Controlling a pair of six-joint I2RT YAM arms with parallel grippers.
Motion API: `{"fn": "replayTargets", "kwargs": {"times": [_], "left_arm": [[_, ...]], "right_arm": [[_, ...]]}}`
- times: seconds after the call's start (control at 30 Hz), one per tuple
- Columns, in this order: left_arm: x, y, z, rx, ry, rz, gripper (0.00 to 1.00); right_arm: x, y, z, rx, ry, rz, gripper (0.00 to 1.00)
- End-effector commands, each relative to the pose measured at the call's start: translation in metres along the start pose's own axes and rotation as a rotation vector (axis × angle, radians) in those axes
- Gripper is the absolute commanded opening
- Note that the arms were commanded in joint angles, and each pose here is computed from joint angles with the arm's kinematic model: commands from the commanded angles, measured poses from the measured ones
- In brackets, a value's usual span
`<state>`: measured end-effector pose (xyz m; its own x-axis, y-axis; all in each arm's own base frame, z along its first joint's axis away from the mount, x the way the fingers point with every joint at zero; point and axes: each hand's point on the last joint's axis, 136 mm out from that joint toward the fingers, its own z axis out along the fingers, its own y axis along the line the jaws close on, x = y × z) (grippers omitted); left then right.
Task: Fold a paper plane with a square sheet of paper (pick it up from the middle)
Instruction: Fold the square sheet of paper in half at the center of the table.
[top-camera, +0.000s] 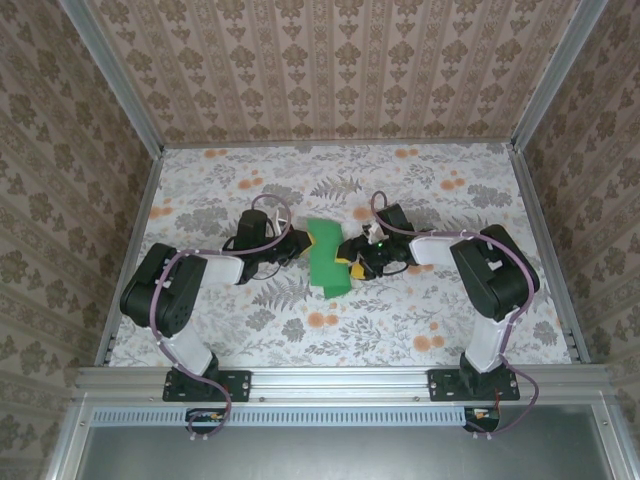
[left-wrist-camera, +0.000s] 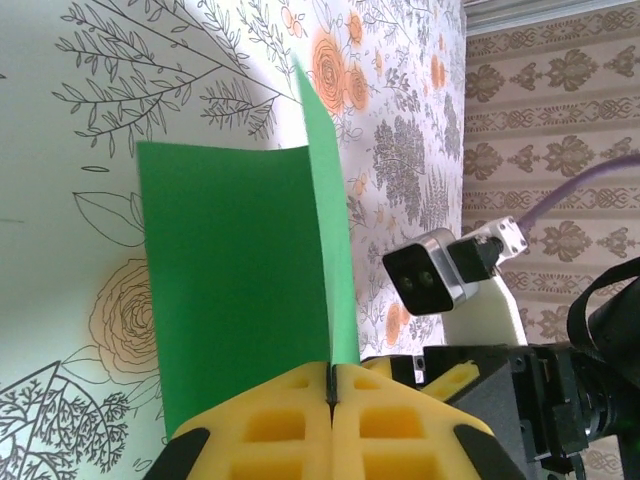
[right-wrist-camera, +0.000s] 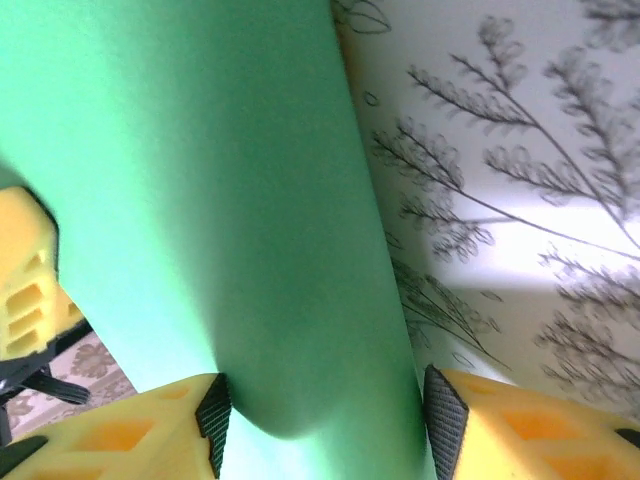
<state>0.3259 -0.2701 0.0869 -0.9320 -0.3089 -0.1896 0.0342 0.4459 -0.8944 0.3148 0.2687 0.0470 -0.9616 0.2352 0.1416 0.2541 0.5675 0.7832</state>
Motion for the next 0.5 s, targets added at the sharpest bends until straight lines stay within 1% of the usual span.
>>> {"fn": "replayTargets", "kwargs": {"times": [0.0, 0.13, 0.23, 0.3, 0.37, 0.43, 0.47], "left_arm": [[-0.003, -0.005, 0.004, 0.005, 0.009, 0.05, 0.0], [-0.007, -0.011, 0.008, 0.019, 0.017, 0.064, 0.0], [0.008, -0.02, 0.023, 0.035, 0.065, 0.085, 0.0], [0.015, -0.021, 0.031, 0.036, 0.088, 0.085, 0.0], [0.018, -0.02, 0.036, 0.029, 0.095, 0.083, 0.0], [0.02, -0.013, 0.038, 0.011, 0.093, 0.069, 0.0], [0.017, -0.008, 0.038, -0.009, 0.071, 0.066, 0.0]], "right_arm": [[0.001, 0.004, -0.022, 0.099, -0.048, -0.09, 0.64], [0.002, 0.002, -0.037, 0.192, -0.078, -0.175, 0.72], [-0.003, -0.002, -0.046, 0.251, -0.118, -0.213, 0.74], [-0.004, -0.003, -0.047, 0.26, -0.119, -0.225, 0.74], [-0.003, -0.001, -0.042, 0.238, -0.101, -0.232, 0.74], [-0.002, 0.0, -0.037, 0.221, -0.076, -0.242, 0.73], [-0.002, 0.0, -0.035, 0.218, -0.066, -0.248, 0.73]]}}
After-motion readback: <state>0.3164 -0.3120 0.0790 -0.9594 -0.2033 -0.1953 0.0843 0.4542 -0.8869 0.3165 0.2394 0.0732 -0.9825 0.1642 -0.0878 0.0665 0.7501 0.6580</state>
